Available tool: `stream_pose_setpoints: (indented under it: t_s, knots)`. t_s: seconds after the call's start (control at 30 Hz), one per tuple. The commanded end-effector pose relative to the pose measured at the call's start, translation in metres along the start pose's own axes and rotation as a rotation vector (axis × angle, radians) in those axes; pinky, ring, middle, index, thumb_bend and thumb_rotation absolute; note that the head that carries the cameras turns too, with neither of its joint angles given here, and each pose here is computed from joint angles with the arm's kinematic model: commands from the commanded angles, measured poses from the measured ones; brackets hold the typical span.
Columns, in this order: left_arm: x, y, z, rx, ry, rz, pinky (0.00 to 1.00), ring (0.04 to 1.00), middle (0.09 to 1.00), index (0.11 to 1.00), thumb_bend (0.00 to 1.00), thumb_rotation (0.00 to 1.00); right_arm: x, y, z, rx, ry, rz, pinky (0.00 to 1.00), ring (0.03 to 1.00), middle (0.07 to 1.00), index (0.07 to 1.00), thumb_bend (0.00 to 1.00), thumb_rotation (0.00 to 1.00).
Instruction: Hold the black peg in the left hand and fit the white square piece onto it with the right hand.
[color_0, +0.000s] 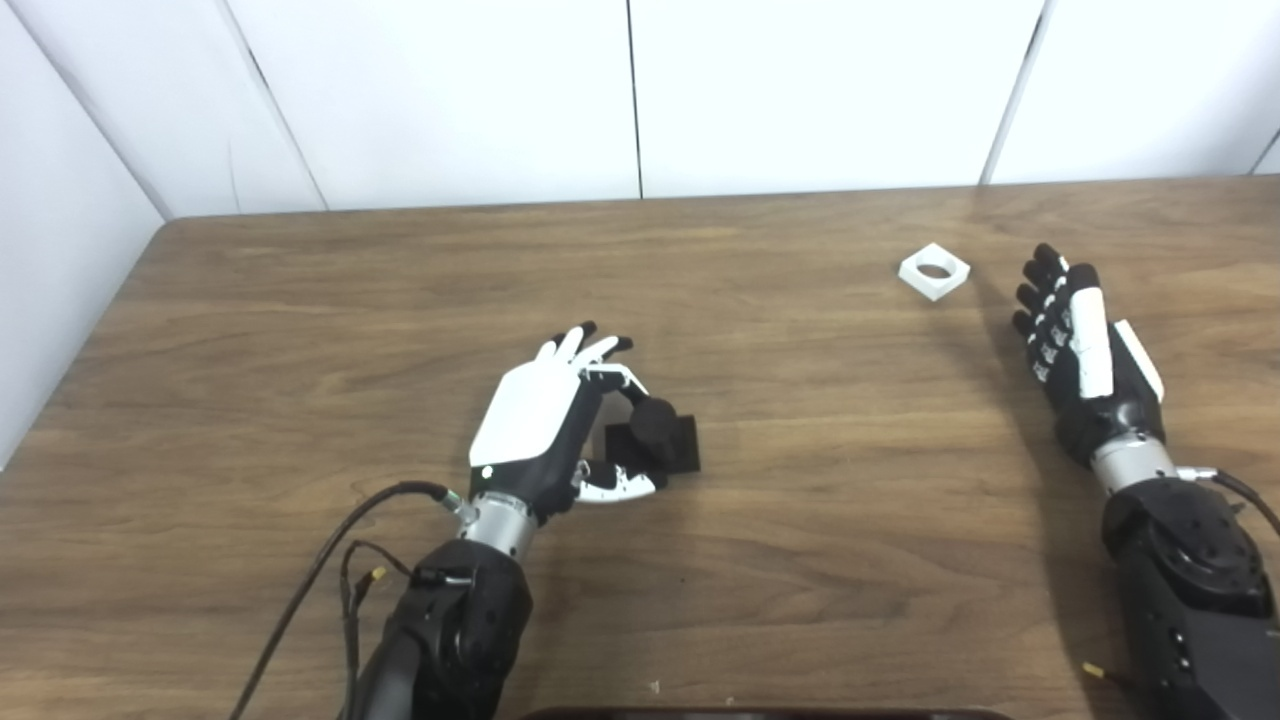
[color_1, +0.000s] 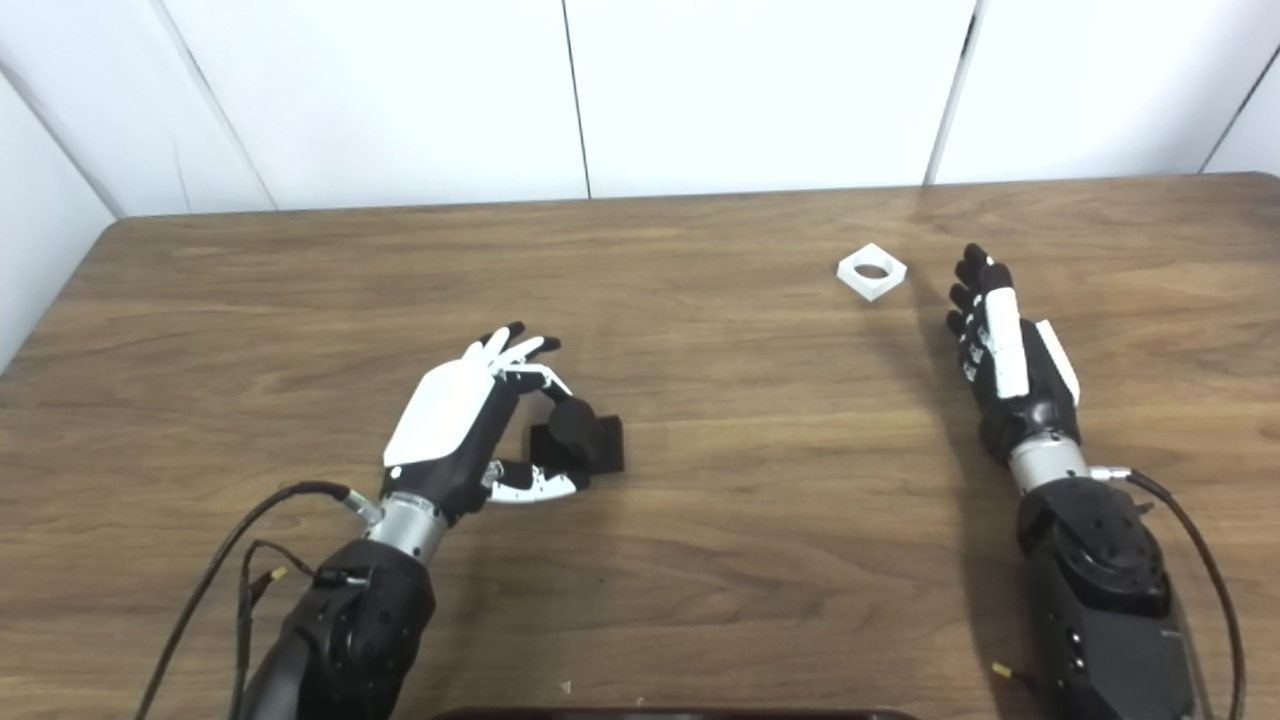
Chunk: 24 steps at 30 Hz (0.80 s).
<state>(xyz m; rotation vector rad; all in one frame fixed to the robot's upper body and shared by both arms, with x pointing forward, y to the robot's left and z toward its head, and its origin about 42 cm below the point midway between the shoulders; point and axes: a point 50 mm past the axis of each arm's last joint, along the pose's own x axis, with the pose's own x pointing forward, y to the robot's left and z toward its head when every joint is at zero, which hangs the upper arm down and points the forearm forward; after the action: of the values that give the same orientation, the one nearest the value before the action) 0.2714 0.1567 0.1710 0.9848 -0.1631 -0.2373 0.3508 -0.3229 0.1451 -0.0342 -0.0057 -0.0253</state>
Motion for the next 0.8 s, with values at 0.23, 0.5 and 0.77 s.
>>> stream_pose_setpoints:
  t_s: [0.23, 0.5, 0.77]
  knots:
    - [-0.008, 0.0, 0.029, -0.034, -0.134, 0.015, 1.0, 1.0, 0.912, 0.491, 0.52, 0.07, 0.0, 0.006, 0.01, 0.005, -0.036, 0.007, 1.0, 1.0, 1.0, 1.0, 0.68, 1.0]
    - [-0.018, -0.013, 0.038, -0.056, -0.144, -0.034, 1.0, 1.0, 0.91, 0.491, 0.52, 0.07, -0.001, 0.006, 0.009, 0.018, -0.035, -0.001, 1.0, 1.0, 1.0, 1.0, 0.68, 1.0]
    - [-0.022, -0.022, 0.043, -0.059, -0.136, -0.069, 1.0, 1.0, 0.908, 0.491, 0.52, 0.07, -0.004, 0.005, 0.01, 0.019, -0.038, -0.007, 1.0, 1.0, 1.0, 1.0, 0.68, 1.0]
